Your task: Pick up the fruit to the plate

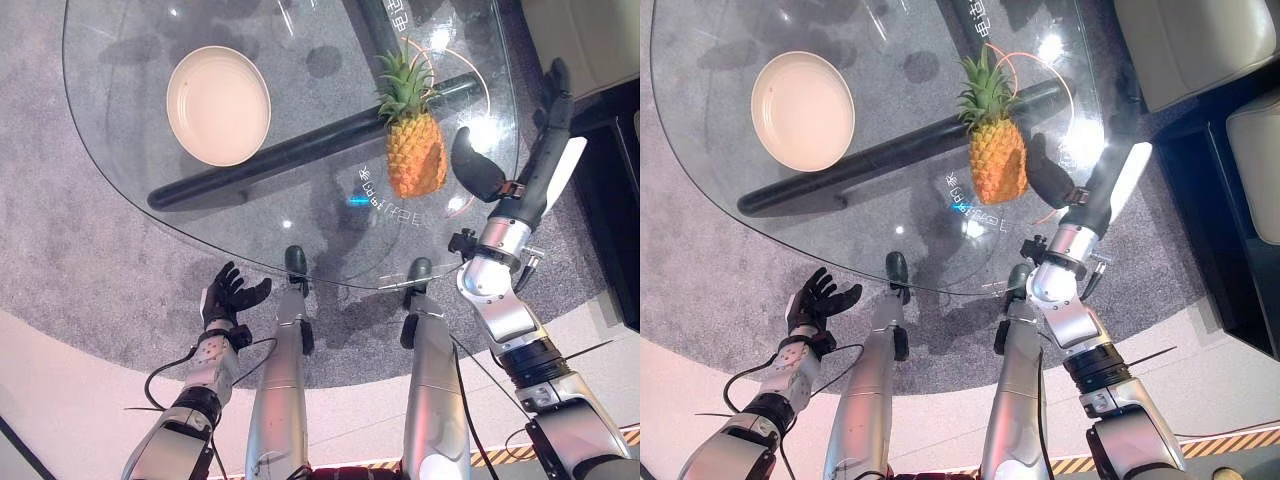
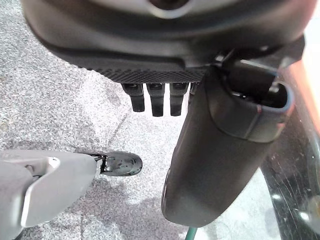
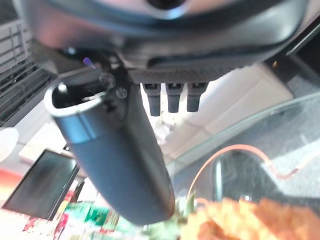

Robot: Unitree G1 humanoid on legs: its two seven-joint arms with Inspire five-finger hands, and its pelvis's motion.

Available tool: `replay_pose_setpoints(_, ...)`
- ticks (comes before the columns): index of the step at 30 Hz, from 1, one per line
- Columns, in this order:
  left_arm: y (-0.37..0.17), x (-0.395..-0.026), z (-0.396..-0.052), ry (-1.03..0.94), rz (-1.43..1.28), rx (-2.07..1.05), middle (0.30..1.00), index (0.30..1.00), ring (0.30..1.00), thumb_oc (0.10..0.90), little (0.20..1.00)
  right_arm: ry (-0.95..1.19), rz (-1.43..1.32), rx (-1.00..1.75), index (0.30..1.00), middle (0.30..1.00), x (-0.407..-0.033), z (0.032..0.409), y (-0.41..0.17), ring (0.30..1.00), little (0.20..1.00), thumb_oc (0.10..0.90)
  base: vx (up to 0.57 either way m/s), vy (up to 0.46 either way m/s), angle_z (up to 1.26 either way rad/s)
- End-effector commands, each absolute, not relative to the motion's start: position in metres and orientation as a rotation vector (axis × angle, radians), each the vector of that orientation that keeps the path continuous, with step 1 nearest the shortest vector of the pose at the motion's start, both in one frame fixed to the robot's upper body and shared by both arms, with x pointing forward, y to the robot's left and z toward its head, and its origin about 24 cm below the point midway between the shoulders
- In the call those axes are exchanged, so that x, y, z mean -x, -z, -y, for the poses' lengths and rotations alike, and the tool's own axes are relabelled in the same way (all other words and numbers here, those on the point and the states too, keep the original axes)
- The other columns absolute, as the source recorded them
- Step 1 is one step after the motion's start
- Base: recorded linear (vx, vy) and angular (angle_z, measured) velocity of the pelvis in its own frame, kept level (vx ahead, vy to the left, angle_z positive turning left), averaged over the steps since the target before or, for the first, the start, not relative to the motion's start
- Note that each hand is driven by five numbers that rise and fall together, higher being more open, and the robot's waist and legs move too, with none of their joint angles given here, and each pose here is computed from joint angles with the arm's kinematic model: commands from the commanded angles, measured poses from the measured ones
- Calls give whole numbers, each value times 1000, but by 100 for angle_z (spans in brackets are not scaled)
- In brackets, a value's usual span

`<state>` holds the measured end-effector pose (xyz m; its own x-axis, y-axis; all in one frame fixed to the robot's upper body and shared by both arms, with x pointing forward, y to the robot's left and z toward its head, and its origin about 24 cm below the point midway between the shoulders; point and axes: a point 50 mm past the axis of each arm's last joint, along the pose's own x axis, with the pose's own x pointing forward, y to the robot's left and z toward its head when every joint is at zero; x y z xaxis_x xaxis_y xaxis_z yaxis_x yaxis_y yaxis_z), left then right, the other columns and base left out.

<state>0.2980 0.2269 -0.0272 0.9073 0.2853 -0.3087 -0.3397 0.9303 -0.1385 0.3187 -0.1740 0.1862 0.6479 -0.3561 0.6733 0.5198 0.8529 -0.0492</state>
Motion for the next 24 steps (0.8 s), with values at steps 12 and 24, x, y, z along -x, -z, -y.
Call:
replay_pose_setpoints(12, 46, -276, -236, -405, -321, 215, 900, 900, 900, 800, 900, 342, 939, 268, 900, 900, -295, 146, -233, 900, 900, 800, 3, 3, -1)
replay_pose_setpoints(24, 47, -277, -233, -395, -325, 208, 900, 900, 900, 800, 900, 284, 770, 295, 900, 900, -305, 141, -206, 900, 900, 800, 2, 1, -1)
